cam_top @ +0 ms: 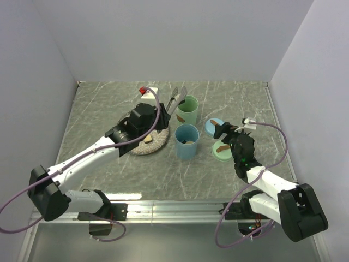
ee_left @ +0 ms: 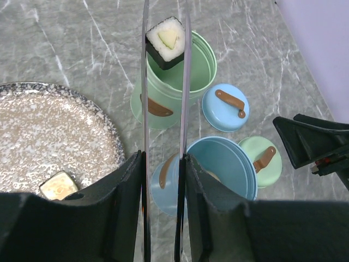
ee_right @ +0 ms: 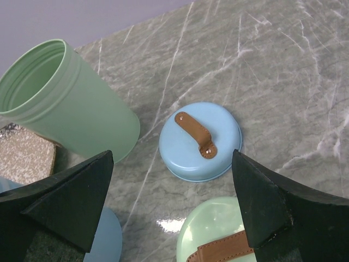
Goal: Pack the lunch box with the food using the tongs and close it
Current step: Place the food into the lunch box
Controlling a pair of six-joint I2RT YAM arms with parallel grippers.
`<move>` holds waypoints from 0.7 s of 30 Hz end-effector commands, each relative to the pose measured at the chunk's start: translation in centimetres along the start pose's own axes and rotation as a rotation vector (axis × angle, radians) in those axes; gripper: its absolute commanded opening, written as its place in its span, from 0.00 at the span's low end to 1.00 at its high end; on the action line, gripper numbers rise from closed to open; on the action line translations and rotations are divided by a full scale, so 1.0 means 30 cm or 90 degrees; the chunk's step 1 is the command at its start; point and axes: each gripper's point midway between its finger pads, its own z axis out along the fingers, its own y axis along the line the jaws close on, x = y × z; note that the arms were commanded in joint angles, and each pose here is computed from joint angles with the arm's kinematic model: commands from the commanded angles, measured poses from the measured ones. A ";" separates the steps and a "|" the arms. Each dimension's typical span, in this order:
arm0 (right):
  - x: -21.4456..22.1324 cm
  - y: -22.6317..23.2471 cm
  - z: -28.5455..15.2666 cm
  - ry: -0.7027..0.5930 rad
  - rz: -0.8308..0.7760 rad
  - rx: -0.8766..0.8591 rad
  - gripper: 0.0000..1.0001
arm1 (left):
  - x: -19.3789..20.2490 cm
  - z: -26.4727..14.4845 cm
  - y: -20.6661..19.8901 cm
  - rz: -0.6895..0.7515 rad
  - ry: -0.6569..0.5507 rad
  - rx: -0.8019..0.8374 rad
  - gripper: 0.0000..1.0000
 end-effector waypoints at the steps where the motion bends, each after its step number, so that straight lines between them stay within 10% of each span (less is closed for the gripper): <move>1: -0.090 0.047 0.026 -0.048 0.014 -0.015 0.95 | -0.142 0.002 -0.099 0.001 -0.072 0.057 0.22; 21: -0.082 0.052 0.034 -0.042 0.009 -0.019 0.96 | -0.107 0.129 -0.163 0.034 -0.044 0.066 0.31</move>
